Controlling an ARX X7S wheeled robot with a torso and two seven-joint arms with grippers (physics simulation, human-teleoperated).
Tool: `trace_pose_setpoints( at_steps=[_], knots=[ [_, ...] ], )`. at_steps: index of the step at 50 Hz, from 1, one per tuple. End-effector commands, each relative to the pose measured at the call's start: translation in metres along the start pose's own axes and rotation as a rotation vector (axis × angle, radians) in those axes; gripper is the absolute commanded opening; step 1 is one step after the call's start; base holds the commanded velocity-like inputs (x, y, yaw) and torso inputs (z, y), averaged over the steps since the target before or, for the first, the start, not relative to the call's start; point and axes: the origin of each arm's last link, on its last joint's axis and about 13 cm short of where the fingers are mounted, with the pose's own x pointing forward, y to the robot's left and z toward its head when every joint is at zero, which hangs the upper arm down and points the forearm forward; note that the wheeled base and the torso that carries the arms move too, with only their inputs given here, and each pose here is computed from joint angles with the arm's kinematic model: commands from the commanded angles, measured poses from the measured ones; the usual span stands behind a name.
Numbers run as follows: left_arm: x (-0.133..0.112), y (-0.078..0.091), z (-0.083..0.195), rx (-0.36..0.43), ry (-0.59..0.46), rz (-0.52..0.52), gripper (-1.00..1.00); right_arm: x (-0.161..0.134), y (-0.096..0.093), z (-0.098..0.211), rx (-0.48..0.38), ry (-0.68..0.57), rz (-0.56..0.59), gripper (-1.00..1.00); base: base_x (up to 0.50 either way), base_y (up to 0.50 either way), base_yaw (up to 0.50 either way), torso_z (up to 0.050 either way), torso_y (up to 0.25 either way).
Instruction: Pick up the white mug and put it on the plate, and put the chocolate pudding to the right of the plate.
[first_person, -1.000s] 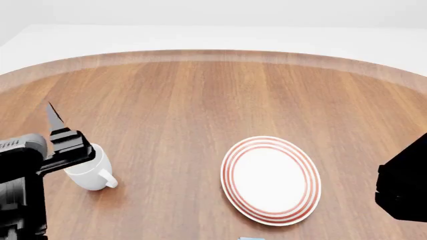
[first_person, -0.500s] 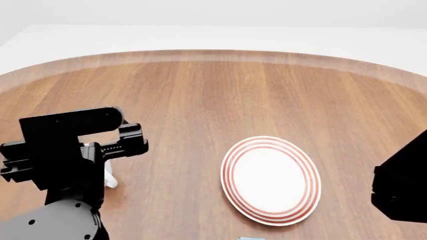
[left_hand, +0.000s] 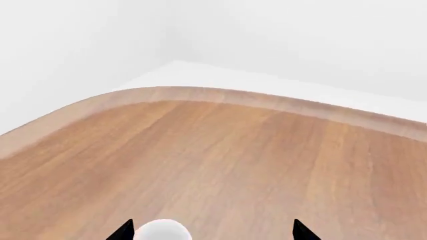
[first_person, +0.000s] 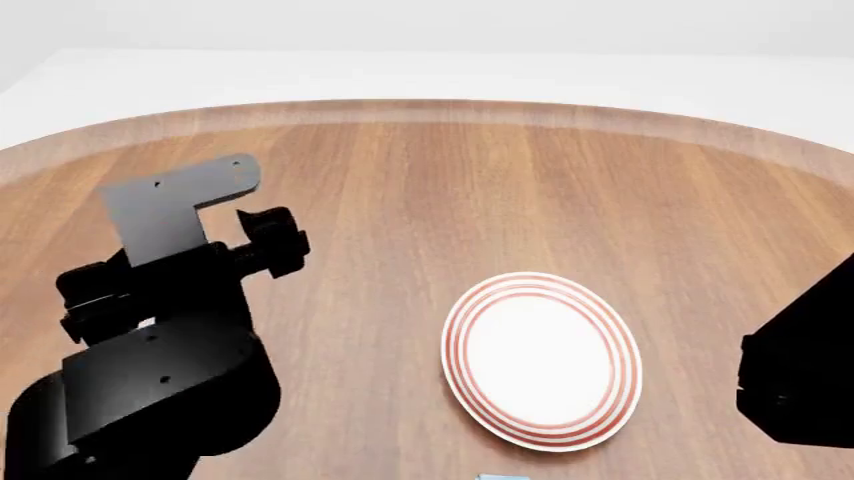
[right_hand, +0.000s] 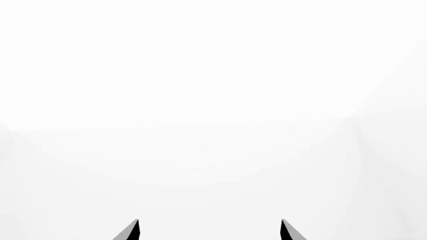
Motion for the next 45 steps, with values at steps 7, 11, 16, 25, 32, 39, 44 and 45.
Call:
trace_pose_setpoints(
  at_steps=[7,11,16,25,32,39,44,45],
  knots=[
    [0.022,-0.023,-0.017,-0.072,0.147,0.223,1.00,0.000,-0.001,0.001,-0.018,-0.010,0.003,1.00,0.00,0.00,0.00,0.000,0.000],
    [0.028,-0.027,-0.028,-0.090,0.195,0.274,1.00,0.000,-0.001,0.000,-0.017,-0.009,0.003,1.00,0.00,0.00,0.00,0.000,0.000],
    [0.032,-0.027,-0.036,-0.097,0.217,0.317,1.00,0.000,-0.001,0.000,-0.015,-0.007,0.003,1.00,0.00,0.00,0.00,0.000,0.000],
    [0.039,-0.031,-0.050,-0.093,0.246,0.340,1.00,-0.001,-0.001,-0.001,-0.010,-0.003,0.005,1.00,0.00,0.00,0.00,0.000,0.000],
    [0.047,-0.031,-0.059,-0.101,0.273,0.306,1.00,-0.001,0.000,-0.001,-0.010,0.001,0.009,1.00,0.00,0.00,0.00,0.000,0.000],
    [0.056,-0.034,-0.068,-0.099,0.311,0.283,1.00,-0.002,0.000,-0.002,-0.008,0.005,0.011,1.00,0.00,0.00,0.00,0.000,0.000],
    [0.061,-0.034,-0.074,-0.106,0.322,0.294,1.00,-0.002,0.000,-0.003,-0.008,0.008,0.010,1.00,0.00,0.00,0.00,0.000,0.000],
    [0.061,-0.034,-0.074,-0.107,0.323,0.295,1.00,-0.002,0.000,-0.003,-0.008,0.008,0.011,1.00,0.00,0.00,0.00,0.000,0.000]
  ],
)
